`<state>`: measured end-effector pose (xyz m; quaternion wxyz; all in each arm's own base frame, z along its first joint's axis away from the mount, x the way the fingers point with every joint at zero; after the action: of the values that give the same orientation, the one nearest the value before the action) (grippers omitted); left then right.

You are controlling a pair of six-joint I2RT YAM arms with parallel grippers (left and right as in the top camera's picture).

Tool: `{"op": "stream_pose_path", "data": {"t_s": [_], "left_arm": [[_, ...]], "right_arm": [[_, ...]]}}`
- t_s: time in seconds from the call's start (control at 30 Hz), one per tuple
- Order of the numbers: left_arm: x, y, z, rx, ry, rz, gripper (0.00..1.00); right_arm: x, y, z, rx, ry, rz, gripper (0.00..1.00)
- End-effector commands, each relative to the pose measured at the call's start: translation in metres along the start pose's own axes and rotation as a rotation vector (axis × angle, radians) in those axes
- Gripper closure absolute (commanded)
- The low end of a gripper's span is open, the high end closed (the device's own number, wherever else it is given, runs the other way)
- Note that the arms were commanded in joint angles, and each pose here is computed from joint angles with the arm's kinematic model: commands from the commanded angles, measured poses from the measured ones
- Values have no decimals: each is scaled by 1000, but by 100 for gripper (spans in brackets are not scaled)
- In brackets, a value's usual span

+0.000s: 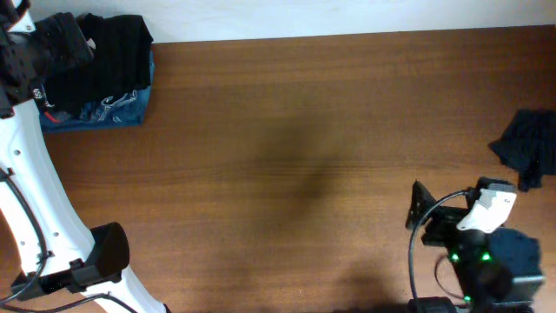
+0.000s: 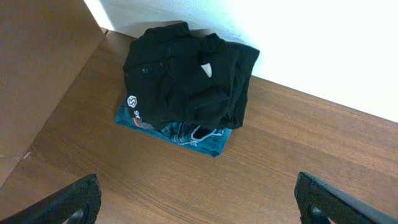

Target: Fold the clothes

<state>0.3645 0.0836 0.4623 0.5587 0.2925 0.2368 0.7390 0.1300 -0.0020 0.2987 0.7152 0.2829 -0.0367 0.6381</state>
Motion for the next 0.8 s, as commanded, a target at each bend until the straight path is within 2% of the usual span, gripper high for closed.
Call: {"op": "stream_pose_path", "data": {"t_s": [0.0, 0.33, 0.77], "left_arm": [[2, 12, 1, -27, 3, 1, 1], [2, 12, 1, -27, 3, 1, 1], [2, 12, 1, -27, 3, 1, 1]], "right_arm": [[-17, -19, -26, -88, -1, 8, 1], [-39, -45, -72, -265, -7, 102, 1], [-37, -43, -67, -318, -8, 132, 1]]}}
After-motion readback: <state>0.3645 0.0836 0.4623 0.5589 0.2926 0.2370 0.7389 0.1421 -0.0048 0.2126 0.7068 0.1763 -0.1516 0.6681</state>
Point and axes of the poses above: each gripper's point midway between its finger pads, its own y axis back along the fingers, its own x axis along the line the jaws close on, z = x × y, the point moved 9 cm from there along y, back along the fingers, and after that the axes turned 14 degrees about -y, right-handed, at the moved point
